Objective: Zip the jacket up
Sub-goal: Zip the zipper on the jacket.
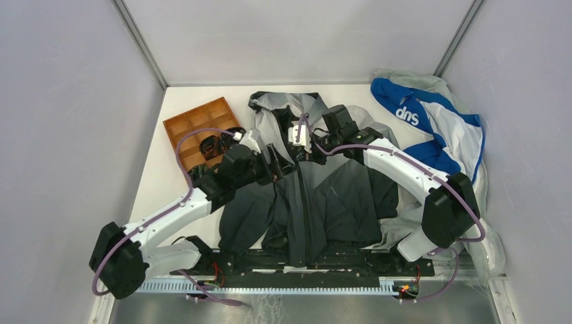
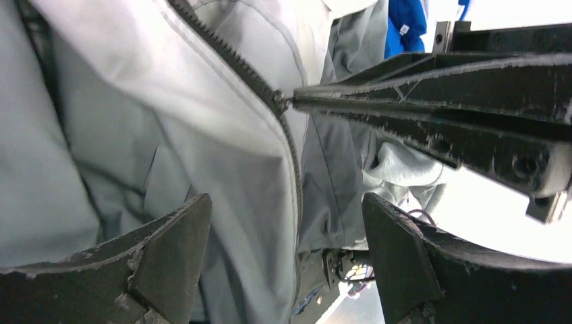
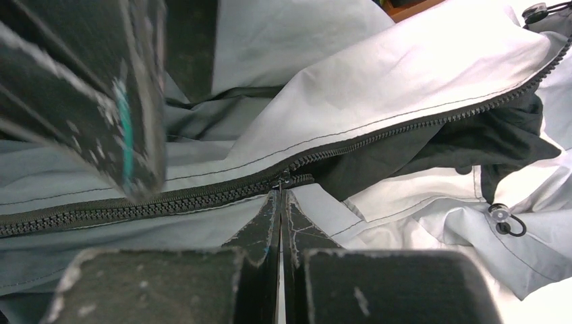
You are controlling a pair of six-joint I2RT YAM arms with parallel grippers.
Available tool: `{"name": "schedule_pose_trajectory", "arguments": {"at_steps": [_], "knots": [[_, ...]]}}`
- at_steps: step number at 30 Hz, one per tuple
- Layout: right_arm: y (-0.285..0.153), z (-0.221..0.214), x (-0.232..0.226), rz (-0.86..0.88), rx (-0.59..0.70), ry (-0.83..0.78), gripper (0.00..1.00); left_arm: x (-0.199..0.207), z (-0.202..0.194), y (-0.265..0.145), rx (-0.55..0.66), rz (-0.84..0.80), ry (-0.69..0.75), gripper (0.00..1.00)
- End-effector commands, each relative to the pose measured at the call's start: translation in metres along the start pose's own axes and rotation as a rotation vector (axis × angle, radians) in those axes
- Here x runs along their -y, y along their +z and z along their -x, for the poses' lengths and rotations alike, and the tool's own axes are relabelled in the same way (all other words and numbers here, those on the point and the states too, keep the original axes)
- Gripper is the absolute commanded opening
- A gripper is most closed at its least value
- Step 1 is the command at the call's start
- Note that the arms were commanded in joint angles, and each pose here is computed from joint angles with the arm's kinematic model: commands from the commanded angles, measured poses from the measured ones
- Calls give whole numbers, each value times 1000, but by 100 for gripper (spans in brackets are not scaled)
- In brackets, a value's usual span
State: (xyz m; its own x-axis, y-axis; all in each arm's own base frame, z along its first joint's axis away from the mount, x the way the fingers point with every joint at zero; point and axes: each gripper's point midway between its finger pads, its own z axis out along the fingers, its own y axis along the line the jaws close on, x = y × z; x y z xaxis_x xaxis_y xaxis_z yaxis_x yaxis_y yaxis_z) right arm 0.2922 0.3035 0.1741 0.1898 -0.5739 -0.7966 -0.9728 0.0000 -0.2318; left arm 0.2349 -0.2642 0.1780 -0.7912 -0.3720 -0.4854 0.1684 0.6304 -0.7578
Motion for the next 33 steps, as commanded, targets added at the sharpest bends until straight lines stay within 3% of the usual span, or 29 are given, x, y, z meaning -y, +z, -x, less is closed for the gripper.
{"name": "schedule_pose_trajectory", "arguments": {"at_steps": [1,4,9,11,15,17,21,24,28,33], "knots": [[-2,20,7,-1,51,5,0,21,12,26,66,-30,-30,88],[-3,19,5,0,52,8,0,21,0,39,32,-40,-18,85],[-4,19,6,-6,54,23,0,10,-15,57,-41,-10,-9,70],[-4,18,4,-1,54,27,0,5,-17,60,-49,3,0,57],[-4,17,2,10,54,36,1,0,-19,61,-48,2,38,18],[-6,17,5,3,55,54,12,-4,-26,60,-81,-2,67,7],[-21,15,28,-35,96,186,38,-19,-55,51,-200,-6,108,3],[-35,7,45,-40,140,327,48,-31,-75,41,-289,-2,124,3],[-40,-7,49,-42,211,520,56,-42,-93,29,-381,9,149,2],[-23,-24,33,-16,264,813,56,-51,-106,20,-442,11,171,3]]}}
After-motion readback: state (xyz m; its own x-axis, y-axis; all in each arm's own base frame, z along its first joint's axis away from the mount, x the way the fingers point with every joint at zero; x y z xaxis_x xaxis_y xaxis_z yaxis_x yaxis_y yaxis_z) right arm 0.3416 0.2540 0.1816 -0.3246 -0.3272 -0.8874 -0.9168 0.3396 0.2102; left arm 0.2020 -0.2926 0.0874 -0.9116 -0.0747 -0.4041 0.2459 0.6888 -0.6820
